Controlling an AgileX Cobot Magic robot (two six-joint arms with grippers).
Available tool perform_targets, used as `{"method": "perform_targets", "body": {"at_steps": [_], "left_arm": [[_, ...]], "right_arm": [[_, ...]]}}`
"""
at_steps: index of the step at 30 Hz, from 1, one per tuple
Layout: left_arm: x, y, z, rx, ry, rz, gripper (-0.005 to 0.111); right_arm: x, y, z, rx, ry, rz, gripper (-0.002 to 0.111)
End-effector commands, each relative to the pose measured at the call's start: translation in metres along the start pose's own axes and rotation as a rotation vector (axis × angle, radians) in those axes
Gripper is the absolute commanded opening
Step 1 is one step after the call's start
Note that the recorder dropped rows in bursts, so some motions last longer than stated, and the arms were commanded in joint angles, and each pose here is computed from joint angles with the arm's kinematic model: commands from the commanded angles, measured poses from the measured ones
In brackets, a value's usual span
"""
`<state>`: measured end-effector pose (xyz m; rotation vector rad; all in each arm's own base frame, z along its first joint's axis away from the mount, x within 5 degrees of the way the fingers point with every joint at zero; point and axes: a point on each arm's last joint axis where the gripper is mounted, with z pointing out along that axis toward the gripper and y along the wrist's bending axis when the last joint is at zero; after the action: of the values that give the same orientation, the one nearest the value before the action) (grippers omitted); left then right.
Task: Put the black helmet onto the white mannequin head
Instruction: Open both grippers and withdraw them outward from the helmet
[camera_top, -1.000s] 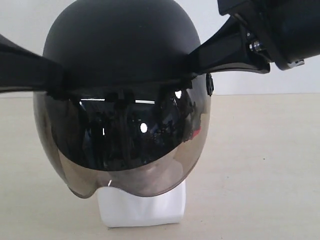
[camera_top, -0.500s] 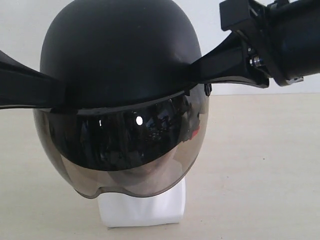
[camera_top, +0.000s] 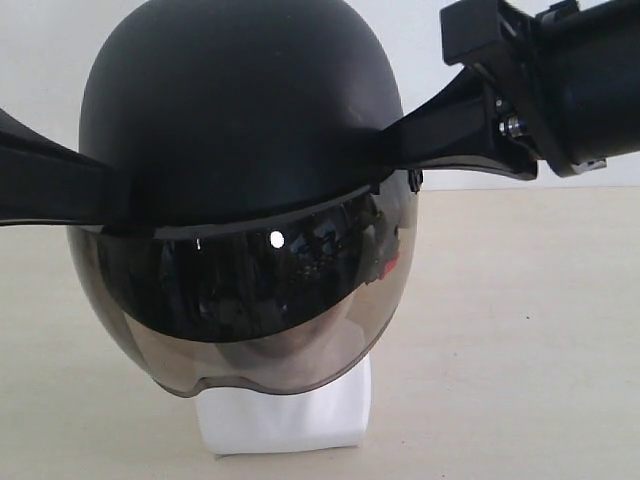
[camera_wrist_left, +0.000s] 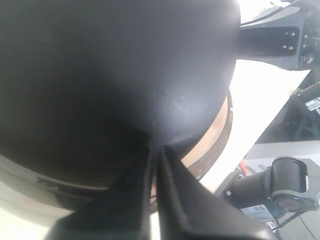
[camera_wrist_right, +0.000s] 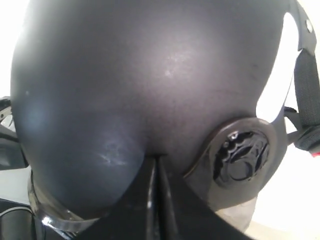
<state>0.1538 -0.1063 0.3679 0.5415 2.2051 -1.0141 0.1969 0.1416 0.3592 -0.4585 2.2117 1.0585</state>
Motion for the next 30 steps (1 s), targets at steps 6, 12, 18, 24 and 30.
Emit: {"method": "perform_targets", "body": {"at_steps": [6,12,18,24,30], "left_arm": [[0.011,0.003,0.002,-0.009,0.106,0.041,0.004],[0.010,0.003,0.002,-0.007,0.094,0.037,0.004],[0.006,-0.003,0.002,0.056,0.050,0.048,0.004],[0.006,-0.011,-0.008,0.053,-0.002,0.078,0.004],[0.012,-0.023,-0.031,-0.006,-0.094,0.136,0.004]], "right_arm": [[0.026,-0.020,0.020,0.039,0.157,0.011,0.000],[0.025,-0.021,0.020,0.043,0.144,0.013,0.000],[0.022,-0.017,0.017,0.023,0.105,0.008,0.000],[0.016,-0.001,-0.009,0.033,-0.031,-0.053,0.000],[0.017,0.002,-0.035,0.154,-0.118,-0.091,0.000]]}}
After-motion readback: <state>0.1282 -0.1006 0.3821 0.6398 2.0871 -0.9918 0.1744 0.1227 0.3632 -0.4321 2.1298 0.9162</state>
